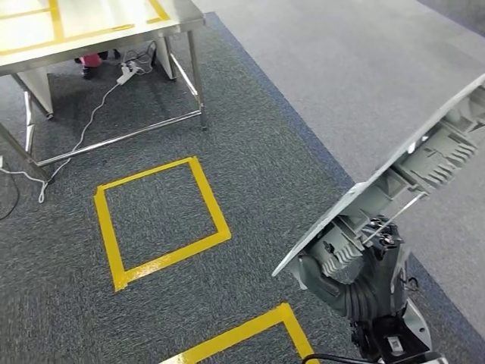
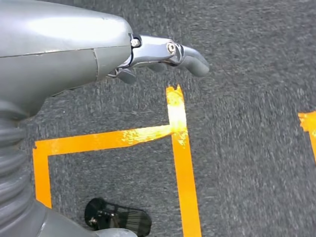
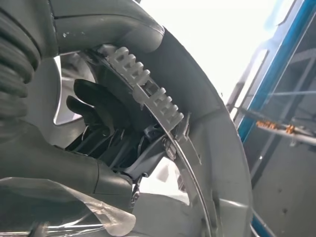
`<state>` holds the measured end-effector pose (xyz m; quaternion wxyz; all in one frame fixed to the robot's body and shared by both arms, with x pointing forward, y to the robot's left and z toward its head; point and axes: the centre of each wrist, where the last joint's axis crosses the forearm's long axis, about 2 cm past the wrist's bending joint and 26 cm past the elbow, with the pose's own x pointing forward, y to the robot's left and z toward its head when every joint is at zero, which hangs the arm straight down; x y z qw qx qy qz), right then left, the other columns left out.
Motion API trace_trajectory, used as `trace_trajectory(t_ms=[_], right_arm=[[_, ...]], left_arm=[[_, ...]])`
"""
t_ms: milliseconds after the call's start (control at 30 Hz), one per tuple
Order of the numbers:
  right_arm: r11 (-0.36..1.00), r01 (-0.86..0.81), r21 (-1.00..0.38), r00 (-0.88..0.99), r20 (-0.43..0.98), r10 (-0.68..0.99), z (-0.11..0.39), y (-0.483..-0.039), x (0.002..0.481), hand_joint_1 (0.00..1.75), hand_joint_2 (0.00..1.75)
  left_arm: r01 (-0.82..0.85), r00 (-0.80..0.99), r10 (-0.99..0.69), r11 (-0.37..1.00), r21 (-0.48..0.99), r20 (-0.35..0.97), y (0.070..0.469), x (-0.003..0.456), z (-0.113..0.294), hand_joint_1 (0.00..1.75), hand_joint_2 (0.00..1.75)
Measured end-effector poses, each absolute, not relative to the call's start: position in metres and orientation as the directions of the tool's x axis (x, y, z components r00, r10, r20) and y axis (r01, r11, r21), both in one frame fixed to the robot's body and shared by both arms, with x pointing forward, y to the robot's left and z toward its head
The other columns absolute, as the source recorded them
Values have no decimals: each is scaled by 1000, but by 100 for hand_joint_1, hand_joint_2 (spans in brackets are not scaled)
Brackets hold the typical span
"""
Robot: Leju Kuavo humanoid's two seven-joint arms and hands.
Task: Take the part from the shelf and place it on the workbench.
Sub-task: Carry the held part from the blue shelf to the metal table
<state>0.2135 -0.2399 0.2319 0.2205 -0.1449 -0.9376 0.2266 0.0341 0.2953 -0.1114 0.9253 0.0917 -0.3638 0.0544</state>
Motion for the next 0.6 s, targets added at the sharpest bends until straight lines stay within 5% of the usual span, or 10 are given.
trace_trajectory(t_ms=[600], right_arm=[[858,170,-485,-852,366,375,230,-245,212,175,175]], left_arm=[[-173,724,37,977,128,689,296,37,-111,0,175]])
